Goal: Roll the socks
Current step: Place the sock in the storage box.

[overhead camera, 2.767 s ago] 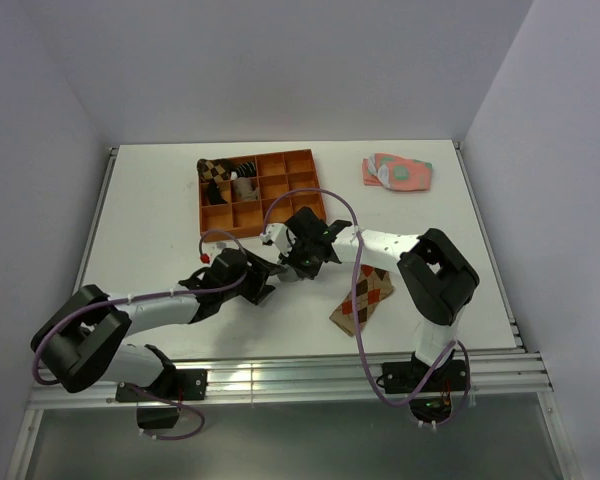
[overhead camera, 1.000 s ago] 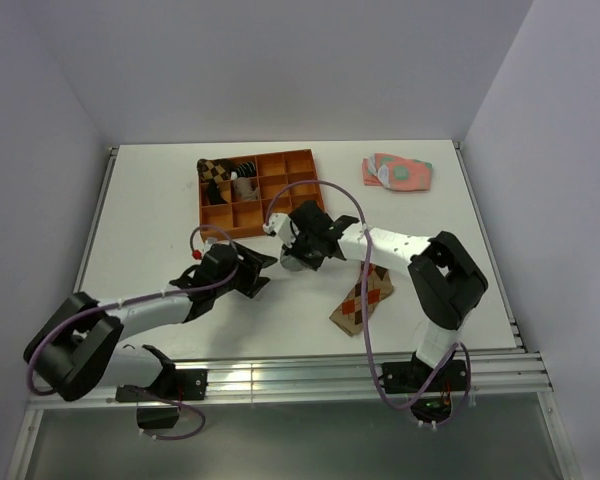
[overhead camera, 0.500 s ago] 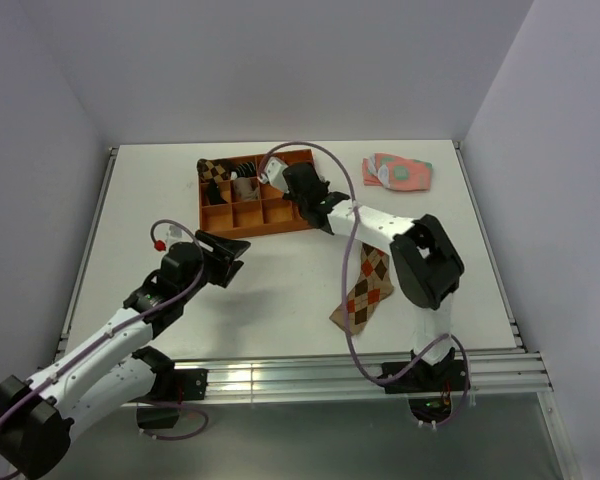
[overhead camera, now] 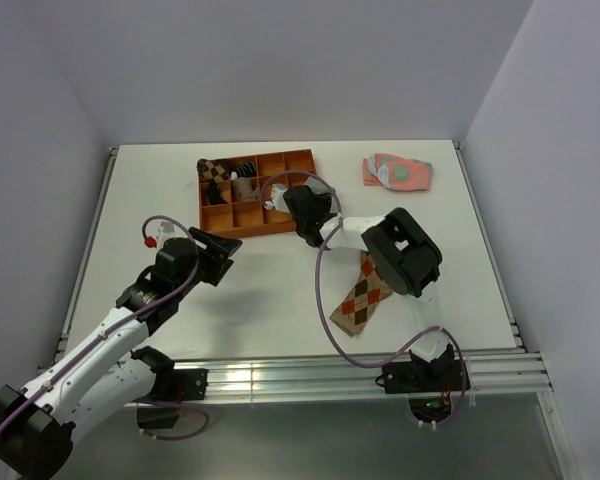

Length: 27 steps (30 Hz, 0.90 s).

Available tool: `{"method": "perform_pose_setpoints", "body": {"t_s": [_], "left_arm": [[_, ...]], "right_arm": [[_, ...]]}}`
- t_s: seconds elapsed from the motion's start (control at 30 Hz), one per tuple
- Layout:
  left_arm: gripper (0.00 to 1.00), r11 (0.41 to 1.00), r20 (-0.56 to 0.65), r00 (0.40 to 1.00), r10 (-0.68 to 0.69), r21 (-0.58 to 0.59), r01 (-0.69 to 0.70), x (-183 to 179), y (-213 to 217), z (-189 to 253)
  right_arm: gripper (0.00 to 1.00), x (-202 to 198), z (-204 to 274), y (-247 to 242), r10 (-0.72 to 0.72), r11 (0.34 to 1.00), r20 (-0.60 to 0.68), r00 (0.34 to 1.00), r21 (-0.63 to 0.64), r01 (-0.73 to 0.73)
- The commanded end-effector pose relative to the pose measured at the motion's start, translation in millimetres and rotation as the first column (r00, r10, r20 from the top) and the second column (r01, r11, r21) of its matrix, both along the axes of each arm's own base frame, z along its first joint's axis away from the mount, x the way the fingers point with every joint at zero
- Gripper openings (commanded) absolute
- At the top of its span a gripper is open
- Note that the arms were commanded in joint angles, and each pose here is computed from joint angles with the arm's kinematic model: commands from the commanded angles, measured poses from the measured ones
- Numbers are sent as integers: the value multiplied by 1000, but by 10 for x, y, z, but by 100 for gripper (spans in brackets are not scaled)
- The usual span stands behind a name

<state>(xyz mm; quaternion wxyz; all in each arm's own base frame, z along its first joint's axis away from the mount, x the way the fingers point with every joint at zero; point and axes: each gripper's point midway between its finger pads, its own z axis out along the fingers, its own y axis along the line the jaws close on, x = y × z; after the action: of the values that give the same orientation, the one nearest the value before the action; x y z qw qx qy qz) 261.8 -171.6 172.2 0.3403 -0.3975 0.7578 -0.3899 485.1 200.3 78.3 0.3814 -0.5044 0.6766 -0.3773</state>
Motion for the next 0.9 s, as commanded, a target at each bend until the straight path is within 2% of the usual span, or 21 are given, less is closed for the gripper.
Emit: {"method": "perform_pose_setpoints", "body": {"t_s": [0.0, 0.17, 0.3, 0.87], "left_arm": [[68, 1000, 18, 1000, 5, 15, -5, 60, 15, 46], [67, 1000, -12, 1000, 5, 16, -5, 84, 11, -103], [67, 1000, -26, 1000, 5, 13, -4, 87, 6, -165], [67, 1000, -49, 999, -11, -3, 11, 93, -38, -310]], "right_arm": [[0, -102, 260, 82, 28, 995, 1, 1000, 98, -28], [0, -276, 126, 180, 75, 987, -145, 987, 152, -52], [0, -384, 77, 255, 115, 981, -198, 973, 176, -80], [0, -592, -116, 545, 235, 968, -335, 913, 171, -186]]}}
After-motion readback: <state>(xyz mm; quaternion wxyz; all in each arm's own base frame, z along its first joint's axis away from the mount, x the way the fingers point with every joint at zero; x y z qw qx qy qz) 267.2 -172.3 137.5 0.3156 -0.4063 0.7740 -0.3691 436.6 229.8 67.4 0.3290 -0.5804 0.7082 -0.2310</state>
